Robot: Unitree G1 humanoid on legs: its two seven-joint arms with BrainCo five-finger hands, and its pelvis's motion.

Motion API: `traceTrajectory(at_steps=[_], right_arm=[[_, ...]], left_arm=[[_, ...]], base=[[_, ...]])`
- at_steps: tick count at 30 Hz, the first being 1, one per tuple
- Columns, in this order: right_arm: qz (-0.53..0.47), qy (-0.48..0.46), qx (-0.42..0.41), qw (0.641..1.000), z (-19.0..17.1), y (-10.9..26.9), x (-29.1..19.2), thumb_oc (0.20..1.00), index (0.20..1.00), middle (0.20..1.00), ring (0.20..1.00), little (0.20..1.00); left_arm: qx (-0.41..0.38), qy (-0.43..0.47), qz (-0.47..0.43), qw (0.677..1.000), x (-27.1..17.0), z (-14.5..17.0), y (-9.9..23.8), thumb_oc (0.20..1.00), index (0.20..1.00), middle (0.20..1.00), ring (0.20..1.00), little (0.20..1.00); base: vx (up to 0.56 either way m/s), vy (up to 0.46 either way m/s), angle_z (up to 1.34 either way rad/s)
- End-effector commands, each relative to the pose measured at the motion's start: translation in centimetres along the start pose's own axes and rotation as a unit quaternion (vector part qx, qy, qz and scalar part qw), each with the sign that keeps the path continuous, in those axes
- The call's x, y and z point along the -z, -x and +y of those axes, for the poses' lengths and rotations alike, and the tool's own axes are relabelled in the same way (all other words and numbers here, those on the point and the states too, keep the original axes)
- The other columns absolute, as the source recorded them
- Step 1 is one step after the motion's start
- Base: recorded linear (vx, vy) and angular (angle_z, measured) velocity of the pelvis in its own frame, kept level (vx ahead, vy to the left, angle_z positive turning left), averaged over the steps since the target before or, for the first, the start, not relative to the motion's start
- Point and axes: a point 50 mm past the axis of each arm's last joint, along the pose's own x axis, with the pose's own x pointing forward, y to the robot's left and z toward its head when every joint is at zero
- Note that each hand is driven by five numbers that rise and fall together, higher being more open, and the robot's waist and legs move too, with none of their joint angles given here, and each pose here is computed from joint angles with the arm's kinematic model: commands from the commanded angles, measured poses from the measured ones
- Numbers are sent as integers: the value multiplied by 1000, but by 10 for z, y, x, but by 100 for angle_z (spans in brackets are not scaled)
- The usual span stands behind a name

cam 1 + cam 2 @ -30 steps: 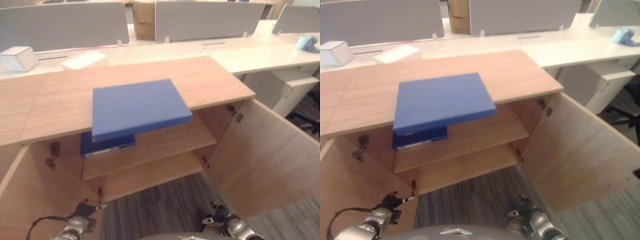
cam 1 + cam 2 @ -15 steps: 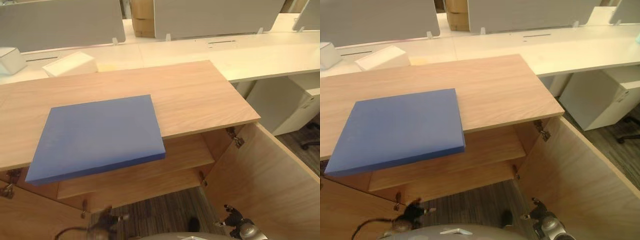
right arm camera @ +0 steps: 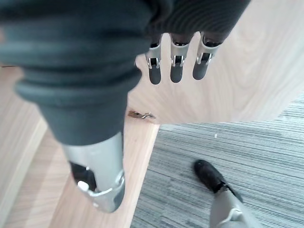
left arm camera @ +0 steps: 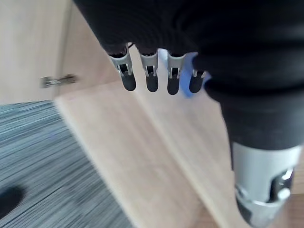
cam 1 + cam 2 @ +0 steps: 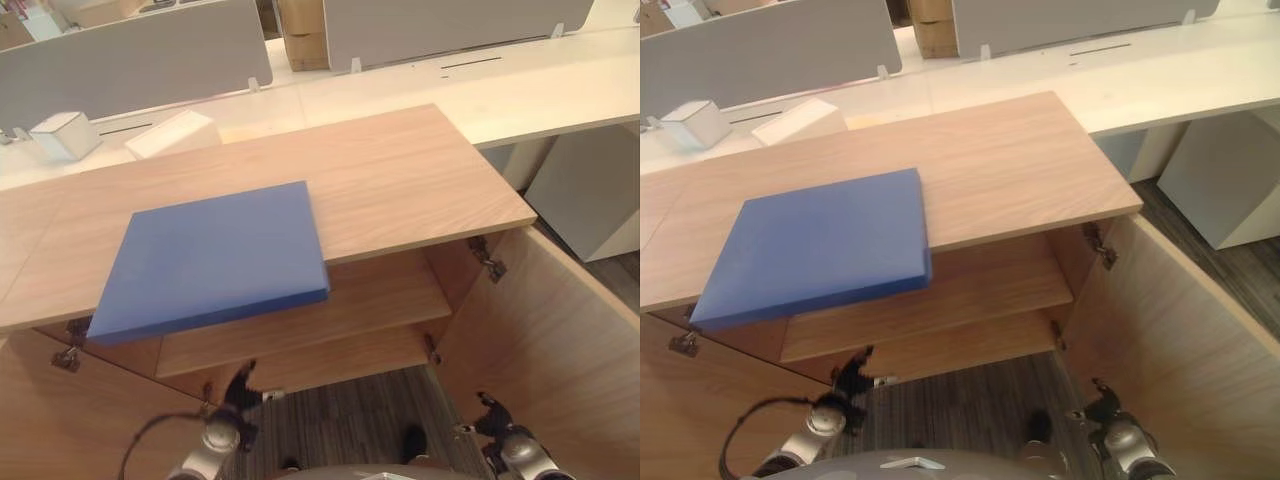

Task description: Put the empty folder in the office cabinet

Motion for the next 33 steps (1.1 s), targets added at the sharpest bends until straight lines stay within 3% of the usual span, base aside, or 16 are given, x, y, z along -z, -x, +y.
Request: traceTrajectory(at_steps=[1, 7, 14, 19, 20, 24, 33], right_arm=[[-45, 16, 3, 999, -4, -5, -26, 1000, 1000, 1000, 1000, 1000], [-81, 14, -5, 997, 4, -8, -49, 1000, 1000, 1000, 1000, 1000], [-73, 36, -30, 996, 17, -6, -41, 1000, 1000, 1000, 1000, 1000], [-73, 36, -30, 996, 17, -6, -41, 1000, 1000, 1000, 1000, 1000], [-51, 19, -3, 999, 3, -4, -24, 1000, 1000, 1000, 1000, 1000], [-43, 10, 1, 999, 2, -2, -17, 1000, 1000, 1000, 1000, 1000], [-37, 9, -6, 999, 11, -2, -12, 1000, 1000, 1000, 1000, 1000]], left_arm=[[-56, -78, -3, 995, 3, 44, 9, 1000, 1000, 1000, 1000, 1000], [-169, -175, -69, 968, -29, 101, 30, 1000, 1000, 1000, 1000, 1000], [-268, -237, -79, 930, -28, 132, 69, 1000, 1000, 1000, 1000, 1000], [-268, -237, -79, 931, -28, 132, 69, 1000, 1000, 1000, 1000, 1000], [-278, -264, -96, 919, -27, 125, 84, 1000, 1000, 1000, 1000, 1000], [-267, -267, -92, 921, -19, 116, 98, 1000, 1000, 1000, 1000, 1000], [-308, -308, -85, 896, -16, 124, 123, 1000, 1000, 1000, 1000, 1000]], base=[[-176, 110, -21], [-187, -66, 3], [-10, -146, 2], [-5, -82, -10], [-12, -313, 0], [1, -122, 54], [-5, -14, 9]])
